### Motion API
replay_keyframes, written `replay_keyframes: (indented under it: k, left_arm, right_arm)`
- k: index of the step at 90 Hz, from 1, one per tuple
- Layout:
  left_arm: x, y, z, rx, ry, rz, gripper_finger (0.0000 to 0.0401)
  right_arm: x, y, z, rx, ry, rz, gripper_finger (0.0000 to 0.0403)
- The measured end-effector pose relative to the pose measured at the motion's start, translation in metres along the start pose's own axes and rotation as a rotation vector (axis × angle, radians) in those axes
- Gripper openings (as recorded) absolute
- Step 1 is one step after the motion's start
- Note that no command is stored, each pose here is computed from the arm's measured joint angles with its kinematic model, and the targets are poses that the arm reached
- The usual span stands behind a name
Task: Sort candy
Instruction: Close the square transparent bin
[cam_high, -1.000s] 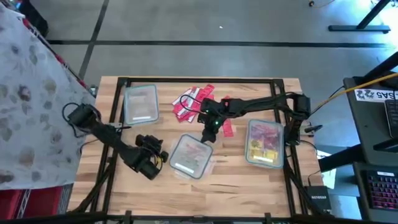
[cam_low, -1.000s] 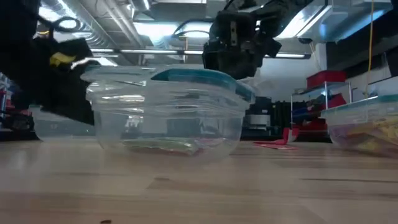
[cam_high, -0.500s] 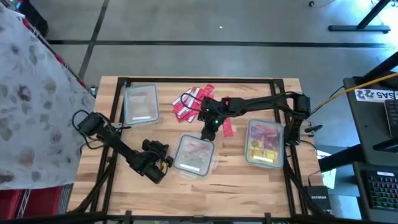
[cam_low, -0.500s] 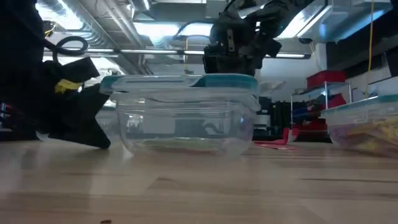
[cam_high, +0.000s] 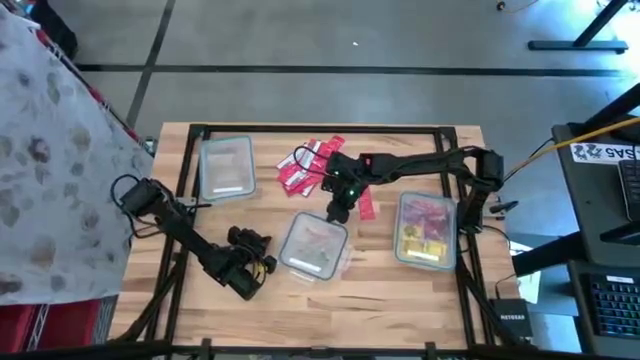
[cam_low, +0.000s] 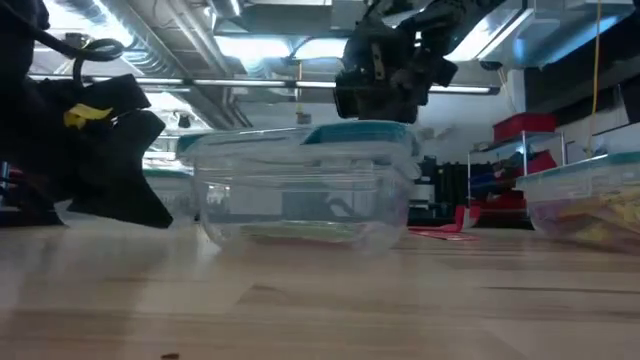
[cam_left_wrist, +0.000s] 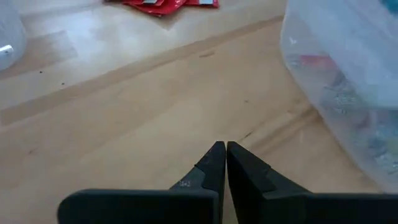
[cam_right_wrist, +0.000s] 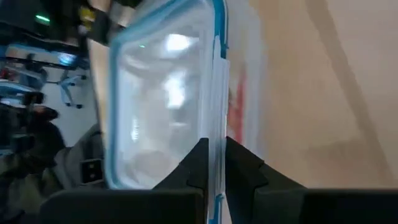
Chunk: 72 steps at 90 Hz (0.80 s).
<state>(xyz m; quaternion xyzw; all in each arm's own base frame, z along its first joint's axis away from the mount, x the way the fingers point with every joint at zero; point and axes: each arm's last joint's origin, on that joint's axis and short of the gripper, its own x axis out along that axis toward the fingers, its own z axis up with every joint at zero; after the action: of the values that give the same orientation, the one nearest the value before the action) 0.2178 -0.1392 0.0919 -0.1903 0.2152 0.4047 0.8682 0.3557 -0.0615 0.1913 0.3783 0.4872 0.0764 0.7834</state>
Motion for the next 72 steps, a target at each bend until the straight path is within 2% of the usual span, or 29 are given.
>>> replay_keyframes:
  k: [34, 52, 63, 72]
  left_arm:
    - [0.000, 0.000, 0.000, -0.011, -0.005, -0.002, 0.0000]
    - [0.000, -0.001, 0.000, -0.022, -0.006, -0.009, 0.0000]
    - [-0.001, -0.006, 0.000, -0.056, -0.009, -0.042, 0.0000]
    - [-0.005, -0.011, 0.000, -0.060, -0.028, -0.064, 0.0000]
  right_arm:
    - [-0.003, -0.006, -0.002, -0.003, 0.007, -0.088, 0.0019]
    - [-0.004, -0.008, -0.005, -0.043, 0.025, -0.134, 0.0083]
    - [-0.004, -0.007, -0.008, -0.063, 0.061, -0.082, 0.0121]
    - [-0.011, -0.002, -0.011, -0.086, 0.061, -0.075, 0.0135]
